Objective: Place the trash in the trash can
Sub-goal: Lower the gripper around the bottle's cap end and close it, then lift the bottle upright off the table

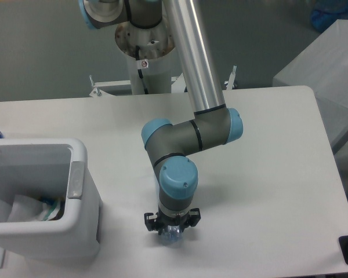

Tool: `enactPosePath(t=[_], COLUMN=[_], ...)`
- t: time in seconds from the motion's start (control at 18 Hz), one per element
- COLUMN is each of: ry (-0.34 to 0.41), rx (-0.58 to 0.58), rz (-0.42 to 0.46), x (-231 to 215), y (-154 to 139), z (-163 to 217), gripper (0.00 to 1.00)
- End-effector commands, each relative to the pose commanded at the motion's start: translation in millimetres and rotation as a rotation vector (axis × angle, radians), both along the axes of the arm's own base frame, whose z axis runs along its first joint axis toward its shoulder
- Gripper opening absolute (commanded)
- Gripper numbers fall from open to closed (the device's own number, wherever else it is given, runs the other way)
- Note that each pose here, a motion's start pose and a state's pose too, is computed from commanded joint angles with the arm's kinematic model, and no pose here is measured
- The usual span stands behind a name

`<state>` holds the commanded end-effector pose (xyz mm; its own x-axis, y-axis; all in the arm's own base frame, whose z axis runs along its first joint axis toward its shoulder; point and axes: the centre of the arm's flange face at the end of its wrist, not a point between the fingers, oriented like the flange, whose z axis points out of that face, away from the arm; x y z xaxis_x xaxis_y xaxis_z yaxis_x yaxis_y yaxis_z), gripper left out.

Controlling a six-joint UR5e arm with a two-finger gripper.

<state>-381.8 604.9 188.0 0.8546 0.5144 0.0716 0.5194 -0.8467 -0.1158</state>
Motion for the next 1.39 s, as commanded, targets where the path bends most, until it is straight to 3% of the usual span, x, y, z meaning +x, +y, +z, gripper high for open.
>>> enactPosePath(t=[0.22,0.39,0.72,0.94,1.22,1.39], ry=[0.022,0.065,0.284,0.399,0.407,0.413], rx=[0.021,0.065,0.348,0.57,0.723,0.758], rz=[-0.001,0.002,0.044,0.042,0.034,0.033], x=[-0.6,-2.4,-37.6,-32.2,1.3,17.9], y=[0.4,-0.8,-4.0,-4.3,-15.4,-24.2], z=[20.8,60.2,241.5,314.2,387.7,411.0], gripper=[0.62,0.62,0.62,0.62,0.62,0.62])
